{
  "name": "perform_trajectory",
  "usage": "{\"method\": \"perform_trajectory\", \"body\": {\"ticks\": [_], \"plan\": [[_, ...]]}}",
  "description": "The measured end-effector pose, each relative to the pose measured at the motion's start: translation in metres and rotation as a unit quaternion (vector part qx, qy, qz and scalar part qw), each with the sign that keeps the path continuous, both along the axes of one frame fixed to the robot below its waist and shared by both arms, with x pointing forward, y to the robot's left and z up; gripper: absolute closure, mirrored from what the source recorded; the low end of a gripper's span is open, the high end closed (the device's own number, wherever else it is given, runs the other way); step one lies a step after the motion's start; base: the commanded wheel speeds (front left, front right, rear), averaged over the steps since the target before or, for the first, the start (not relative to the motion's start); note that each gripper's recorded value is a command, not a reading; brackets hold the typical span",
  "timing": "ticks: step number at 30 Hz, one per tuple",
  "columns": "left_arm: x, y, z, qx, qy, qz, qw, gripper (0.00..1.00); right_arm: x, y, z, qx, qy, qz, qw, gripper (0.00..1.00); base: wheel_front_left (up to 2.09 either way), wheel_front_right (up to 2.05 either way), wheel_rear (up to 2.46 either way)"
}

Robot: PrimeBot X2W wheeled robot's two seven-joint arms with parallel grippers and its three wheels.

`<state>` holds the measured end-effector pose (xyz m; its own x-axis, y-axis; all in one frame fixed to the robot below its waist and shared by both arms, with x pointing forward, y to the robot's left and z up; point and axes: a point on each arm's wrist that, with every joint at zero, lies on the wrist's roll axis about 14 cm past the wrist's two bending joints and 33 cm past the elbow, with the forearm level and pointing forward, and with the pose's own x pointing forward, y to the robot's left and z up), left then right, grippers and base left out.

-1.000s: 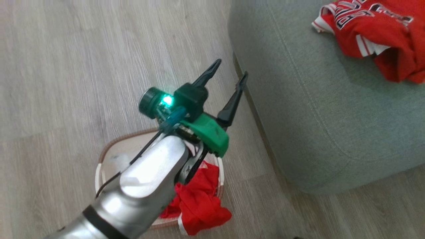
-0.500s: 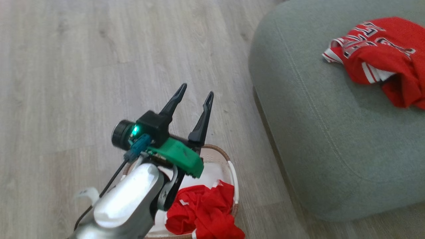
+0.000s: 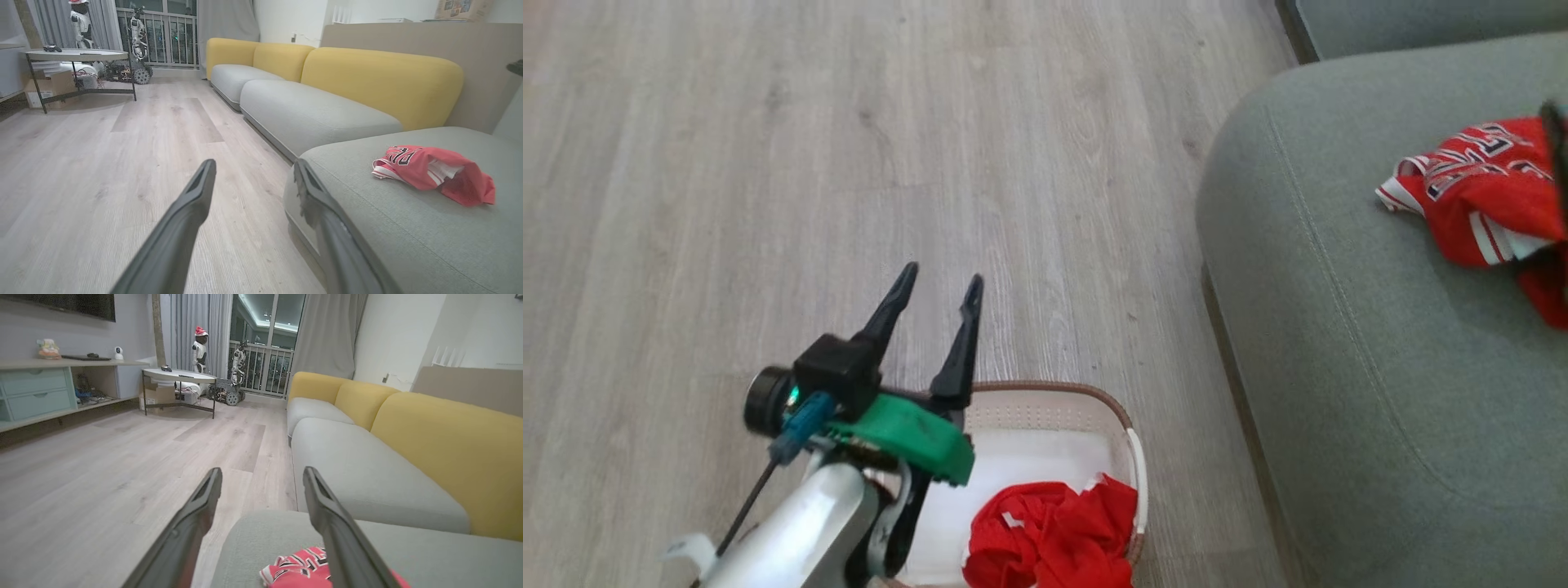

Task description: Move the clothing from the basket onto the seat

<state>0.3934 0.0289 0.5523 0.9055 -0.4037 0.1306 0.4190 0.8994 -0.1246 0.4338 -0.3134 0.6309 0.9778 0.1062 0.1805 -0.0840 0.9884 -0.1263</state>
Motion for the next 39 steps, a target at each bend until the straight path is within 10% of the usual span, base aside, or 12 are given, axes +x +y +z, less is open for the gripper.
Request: {"method": "perform_trajectory", "body": {"ticks": [18, 39], "plan": [[-0.029, 0.071, -0.011, -0.017, 0.004, 0.121, 0.993, 0.00, -0.066, 0.078, -0.080, 0.142, 0.013, 0.009, 0.990, 0.00, 0.00, 0.00, 0.00], [-0.025, 0.081, -0.034, -0.005, 0.022, 0.144, 0.989, 0.00, -0.070, 0.112, -0.089, 0.156, 0.025, 0.042, 0.987, 0.00, 0.00, 0.00, 0.00]]}}
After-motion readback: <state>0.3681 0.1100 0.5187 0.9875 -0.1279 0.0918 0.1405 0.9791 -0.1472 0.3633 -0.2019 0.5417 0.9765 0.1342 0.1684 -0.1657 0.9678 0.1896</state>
